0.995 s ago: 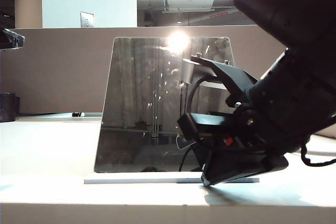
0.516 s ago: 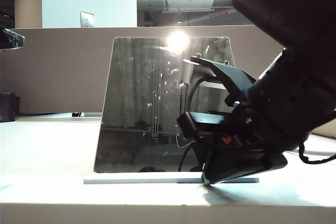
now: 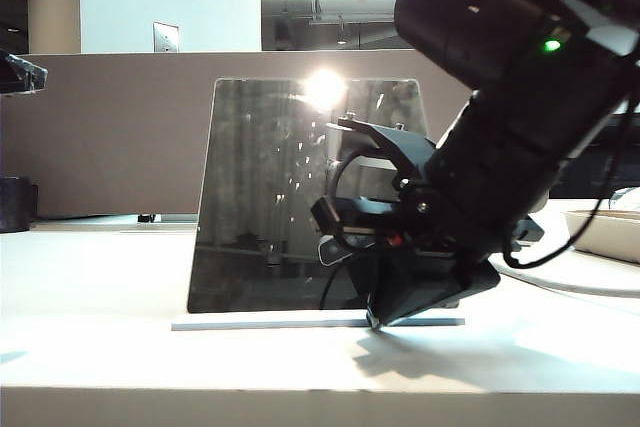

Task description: Push the base of the mirror on the table to move it forward for a short distance.

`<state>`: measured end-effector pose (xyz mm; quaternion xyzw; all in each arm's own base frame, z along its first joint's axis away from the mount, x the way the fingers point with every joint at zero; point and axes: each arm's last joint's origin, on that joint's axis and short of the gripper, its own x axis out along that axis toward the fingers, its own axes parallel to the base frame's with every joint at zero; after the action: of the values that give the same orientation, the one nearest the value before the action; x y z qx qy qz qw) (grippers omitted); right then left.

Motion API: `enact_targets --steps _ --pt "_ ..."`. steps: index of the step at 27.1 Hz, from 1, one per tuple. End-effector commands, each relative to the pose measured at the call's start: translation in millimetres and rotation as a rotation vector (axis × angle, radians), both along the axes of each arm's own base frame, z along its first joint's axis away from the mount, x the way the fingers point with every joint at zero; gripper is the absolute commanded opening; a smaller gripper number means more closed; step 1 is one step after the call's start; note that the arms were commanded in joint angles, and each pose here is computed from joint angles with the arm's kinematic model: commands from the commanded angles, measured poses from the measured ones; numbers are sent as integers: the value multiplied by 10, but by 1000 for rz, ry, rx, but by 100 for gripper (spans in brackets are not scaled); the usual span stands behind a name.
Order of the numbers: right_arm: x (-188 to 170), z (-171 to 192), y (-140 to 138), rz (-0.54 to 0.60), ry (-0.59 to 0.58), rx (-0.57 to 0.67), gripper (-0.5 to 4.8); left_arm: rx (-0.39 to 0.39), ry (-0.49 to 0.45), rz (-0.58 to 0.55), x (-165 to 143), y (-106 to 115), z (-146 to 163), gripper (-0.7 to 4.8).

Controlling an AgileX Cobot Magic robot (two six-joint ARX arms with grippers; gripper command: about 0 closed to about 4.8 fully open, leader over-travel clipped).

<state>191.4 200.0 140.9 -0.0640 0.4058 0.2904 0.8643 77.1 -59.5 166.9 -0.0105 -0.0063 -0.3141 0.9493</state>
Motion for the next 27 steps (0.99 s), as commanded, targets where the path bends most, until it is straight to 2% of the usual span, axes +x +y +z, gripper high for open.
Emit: enact_targets --steps 1,27 --pt "97 18 45 6 -6 1 -4 -2 -9 -6 -2 -2 10 -1" --pt "1109 -47 502 21 -8 -17 -4 -2 -9 -5 -2 -2 10 -1"
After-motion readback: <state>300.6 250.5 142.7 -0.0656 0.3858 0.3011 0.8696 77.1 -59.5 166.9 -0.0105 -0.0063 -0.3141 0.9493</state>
